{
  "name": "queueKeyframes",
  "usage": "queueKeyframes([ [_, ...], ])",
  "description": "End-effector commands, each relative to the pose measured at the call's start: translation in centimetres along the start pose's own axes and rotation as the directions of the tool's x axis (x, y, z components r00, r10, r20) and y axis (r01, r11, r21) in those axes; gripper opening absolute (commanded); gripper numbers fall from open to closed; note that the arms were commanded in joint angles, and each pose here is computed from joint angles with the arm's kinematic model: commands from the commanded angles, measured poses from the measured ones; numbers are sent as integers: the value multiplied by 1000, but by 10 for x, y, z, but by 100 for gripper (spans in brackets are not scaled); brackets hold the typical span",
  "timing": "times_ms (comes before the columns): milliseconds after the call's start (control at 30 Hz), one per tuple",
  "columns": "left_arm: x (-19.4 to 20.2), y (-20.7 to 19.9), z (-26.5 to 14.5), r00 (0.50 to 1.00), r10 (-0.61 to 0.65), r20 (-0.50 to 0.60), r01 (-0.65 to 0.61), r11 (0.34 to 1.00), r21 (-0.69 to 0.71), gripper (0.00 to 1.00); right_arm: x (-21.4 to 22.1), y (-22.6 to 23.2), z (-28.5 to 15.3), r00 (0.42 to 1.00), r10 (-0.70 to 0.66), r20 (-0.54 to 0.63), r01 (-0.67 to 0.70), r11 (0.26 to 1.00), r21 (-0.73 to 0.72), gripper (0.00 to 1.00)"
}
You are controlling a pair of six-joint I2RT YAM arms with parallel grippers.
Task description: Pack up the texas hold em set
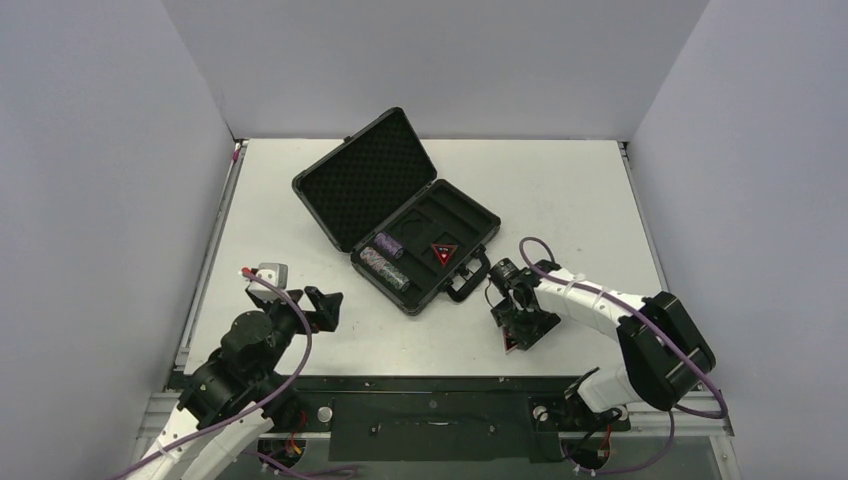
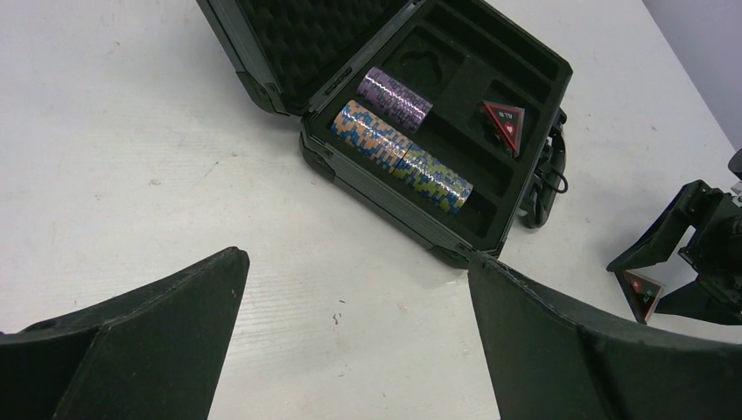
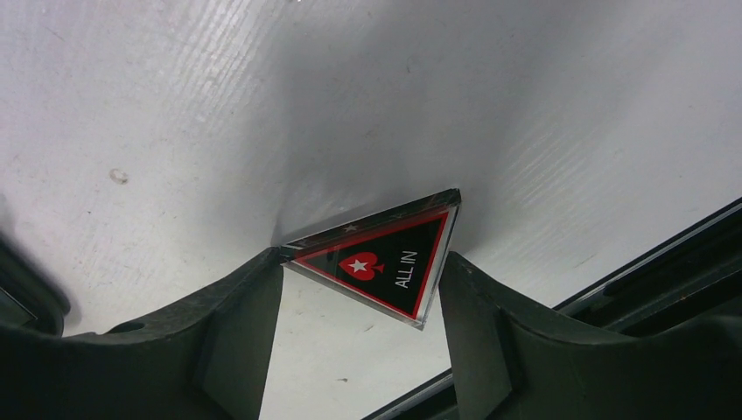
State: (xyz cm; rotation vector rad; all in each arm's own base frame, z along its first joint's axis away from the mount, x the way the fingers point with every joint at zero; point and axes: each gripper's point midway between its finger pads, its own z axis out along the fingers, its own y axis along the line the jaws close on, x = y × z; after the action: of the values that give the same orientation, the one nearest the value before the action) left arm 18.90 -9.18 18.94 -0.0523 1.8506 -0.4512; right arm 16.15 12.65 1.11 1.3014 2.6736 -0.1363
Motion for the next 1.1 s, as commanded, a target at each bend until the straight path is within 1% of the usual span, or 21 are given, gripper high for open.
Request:
queueKeyframes([
  [0, -18, -4, -5, 998, -11, 66, 10, 1000, 19, 96, -4, 5, -2, 999, -38, 37, 37, 999, 16, 32],
  [167, -19, -4, -6, 997, -8, 73, 6, 1000, 24, 96, -12, 28, -23, 995, -70, 69, 72, 997, -36, 18],
  [333, -17, -6, -5, 998, -5, 64, 3, 1000, 30, 96, -20, 56, -54, 987, -104, 126, 116, 989, -94, 5],
  [467, -17, -6, -4, 998, -3, 61, 1, 999, 34, 96, -27, 75, -80, 975, -135, 174, 157, 981, -118, 4],
  [500, -17, -7, -4, 998, -3, 61, 1, 999, 36, 96, -30, 86, -89, 972, -135, 192, 164, 976, -143, 4],
  [533, -17, -7, -4, 998, -2, 60, 0, 999, 38, 96, -31, 88, -91, 968, -154, 201, 182, 974, -133, 4],
  [567, -16, -8, -4, 998, -1, 59, -2, 999, 41, 96, -34, 99, -103, 964, -152, 219, 189, 968, -164, 4],
  [600, -16, -8, -4, 998, 1, 57, -4, 999, 42, 96, -35, 102, -105, 958, -174, 228, 212, 965, -154, 4],
  [633, -16, -8, -4, 998, 1, 57, -4, 999, 43, 96, -38, 113, -117, 951, -183, 250, 232, 956, -182, 3],
  [733, -16, -9, -4, 998, 2, 56, -4, 999, 47, 96, -42, 136, -131, 936, -213, 279, 276, 938, -209, 3],
  [767, -16, -10, -4, 999, 2, 54, -5, 999, 51, 96, -44, 146, -142, 930, -219, 295, 293, 926, -237, 2],
  [933, -14, -11, -4, 999, 4, 47, -7, 998, 58, 96, -47, 186, -169, 916, -231, 329, 337, 887, -317, 1],
  [1067, -13, -13, -4, 999, 5, 45, -8, 998, 68, 96, -45, 211, -180, 910, -246, 333, 363, 862, -354, 0],
])
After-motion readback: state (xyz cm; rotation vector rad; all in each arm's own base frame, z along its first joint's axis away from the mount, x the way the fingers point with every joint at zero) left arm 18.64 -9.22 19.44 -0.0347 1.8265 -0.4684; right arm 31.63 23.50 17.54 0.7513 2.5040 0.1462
